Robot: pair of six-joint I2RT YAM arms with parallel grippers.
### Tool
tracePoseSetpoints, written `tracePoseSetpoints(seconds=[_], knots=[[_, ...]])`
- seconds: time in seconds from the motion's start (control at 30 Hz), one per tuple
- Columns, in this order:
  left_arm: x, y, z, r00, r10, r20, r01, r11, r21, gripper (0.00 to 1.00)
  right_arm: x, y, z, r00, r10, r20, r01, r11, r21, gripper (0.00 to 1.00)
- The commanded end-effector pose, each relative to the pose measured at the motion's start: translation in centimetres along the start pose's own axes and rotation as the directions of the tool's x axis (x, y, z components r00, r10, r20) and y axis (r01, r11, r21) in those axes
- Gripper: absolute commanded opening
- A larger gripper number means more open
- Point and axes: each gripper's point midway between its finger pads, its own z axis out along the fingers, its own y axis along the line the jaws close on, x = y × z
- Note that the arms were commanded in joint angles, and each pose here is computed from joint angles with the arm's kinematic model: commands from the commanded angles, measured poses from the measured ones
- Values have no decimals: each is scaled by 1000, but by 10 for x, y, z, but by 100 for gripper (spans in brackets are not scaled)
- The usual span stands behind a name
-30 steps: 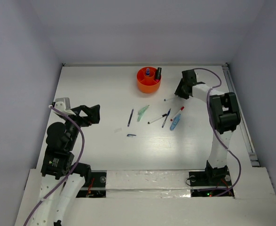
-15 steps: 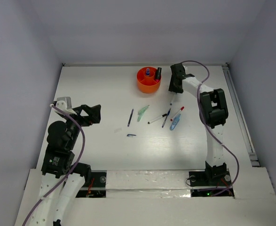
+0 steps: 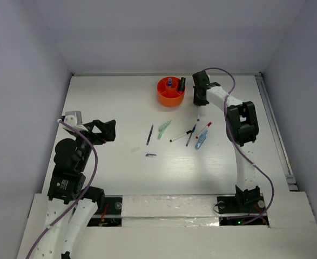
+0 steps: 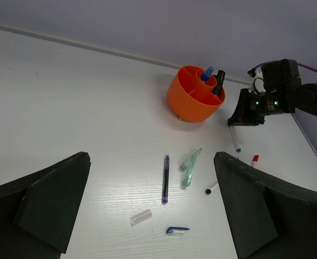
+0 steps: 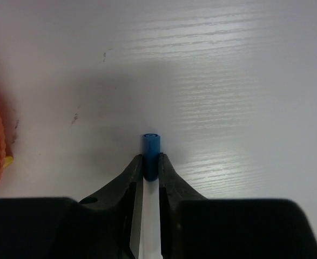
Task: Sort the stationery into containers
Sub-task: Pick up the pen from the center of the board.
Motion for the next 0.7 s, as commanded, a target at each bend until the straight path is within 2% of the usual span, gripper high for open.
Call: tracePoseSetpoints(seconds=[0.0, 0.03, 0.13, 0.2, 0.27, 0.3, 0.33, 0.4, 0.43, 0.5, 0.53, 0.6, 0.67], knots=[[-22, -10, -2, 998, 2, 57, -3, 1000, 27, 99, 42, -6, 10, 985, -94, -148, 98, 995, 23, 3], [-22, -10, -2, 998, 2, 57, -3, 1000, 27, 99, 41, -6, 10, 984, -104, -146, 108, 994, 21, 0], [-20, -9, -1, 999, 2, 51, -3, 1000, 25, 99, 16, -2, 3, 990, -118, -72, 119, 993, 10, 0], [-20, -9, -1, 999, 2, 50, -3, 1000, 23, 99, -11, 3, -4, 994, -102, 39, 103, 995, -8, 0], [-20, -9, -1, 999, 1, 53, -2, 1000, 20, 99, -61, 10, -35, 973, -52, 226, 65, 997, -51, 0], [-20, -8, -1, 999, 2, 53, -3, 1000, 20, 99, -63, 9, -41, 965, -41, 259, 59, 996, -62, 0], [-19, -8, 0, 999, 1, 50, -2, 1000, 19, 99, -88, 10, -72, 938, -8, 346, 44, 995, -95, 0], [-19, -8, 1, 999, 1, 48, -2, 1000, 20, 99, -120, 14, -103, 877, 58, 476, 18, 988, -153, 0], [-20, -9, 1, 999, 1, 49, -2, 1000, 21, 99, -119, 14, -111, 868, 74, 491, 17, 984, -178, 0], [-19, -7, 3, 999, 1, 46, -2, 1000, 16, 99, -150, 19, -162, 782, 172, 599, 1, 961, -278, 0], [-18, -7, 4, 999, 1, 43, -2, 1000, 16, 99, -147, 24, -171, 775, 205, 598, 3, 945, -328, 0], [-18, -6, 6, 999, 0, 41, 0, 1000, 12, 99, -165, 31, -212, 705, 277, 653, 20, 912, -410, 0], [-17, -7, 7, 999, -2, 36, 1, 1000, 17, 99, -165, 42, -228, 677, 320, 663, 33, 886, -462, 0]])
